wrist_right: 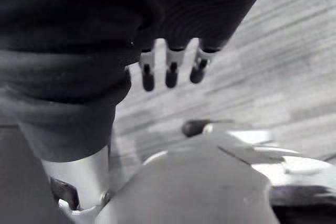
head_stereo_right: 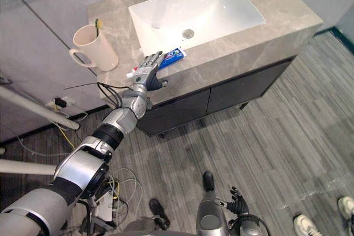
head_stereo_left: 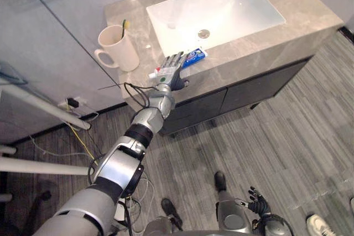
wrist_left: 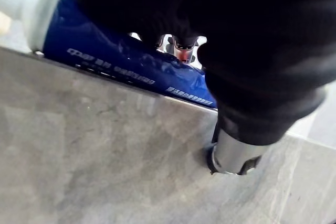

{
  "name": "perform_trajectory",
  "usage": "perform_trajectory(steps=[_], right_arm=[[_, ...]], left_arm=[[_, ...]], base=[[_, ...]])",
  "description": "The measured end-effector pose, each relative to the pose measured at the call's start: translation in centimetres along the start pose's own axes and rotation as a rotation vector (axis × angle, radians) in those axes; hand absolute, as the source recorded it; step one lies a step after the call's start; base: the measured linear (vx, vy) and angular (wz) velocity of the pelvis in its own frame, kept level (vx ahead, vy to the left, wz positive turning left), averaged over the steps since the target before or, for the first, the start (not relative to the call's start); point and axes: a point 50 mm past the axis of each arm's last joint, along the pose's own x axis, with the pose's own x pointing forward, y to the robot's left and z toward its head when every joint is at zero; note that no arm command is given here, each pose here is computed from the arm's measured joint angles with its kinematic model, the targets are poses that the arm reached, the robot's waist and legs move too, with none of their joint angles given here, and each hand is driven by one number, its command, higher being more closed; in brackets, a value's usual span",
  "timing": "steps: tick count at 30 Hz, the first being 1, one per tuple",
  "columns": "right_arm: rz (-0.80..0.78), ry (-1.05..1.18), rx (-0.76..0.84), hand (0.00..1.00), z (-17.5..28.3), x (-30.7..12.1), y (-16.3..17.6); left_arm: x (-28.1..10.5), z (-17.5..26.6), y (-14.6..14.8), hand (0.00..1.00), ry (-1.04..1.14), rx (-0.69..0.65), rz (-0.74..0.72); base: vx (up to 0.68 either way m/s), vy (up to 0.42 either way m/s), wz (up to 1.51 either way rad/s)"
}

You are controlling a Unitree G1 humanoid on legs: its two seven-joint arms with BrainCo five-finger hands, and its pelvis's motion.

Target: Organize washtable

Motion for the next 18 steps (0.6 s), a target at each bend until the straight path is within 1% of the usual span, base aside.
perform_trajectory(steps=[3,10,18], right_arm=[[0.0,-0.001,-0.006,0.0,0.0,0.0,-0.1],[0.0,-0.003,-0.003,0.0,-0.1,-0.1,0.0],[-0.012,0.004,0.0,0.0,-0.4,-0.1,0.1]], left_arm=[[0.3,0.3,0.5,0.0,-0.008,0.001,0.033],[0.5,1.7,0.2,0.0,-0.012,-0.019,0.049],[-0.7,4.8,0.0,0.0,-0.144,-0.055,0.077]], base=[[-0.04,-0.094,0.03],[0.01,0.01,0.1],[0.07,0.021,0.19]])
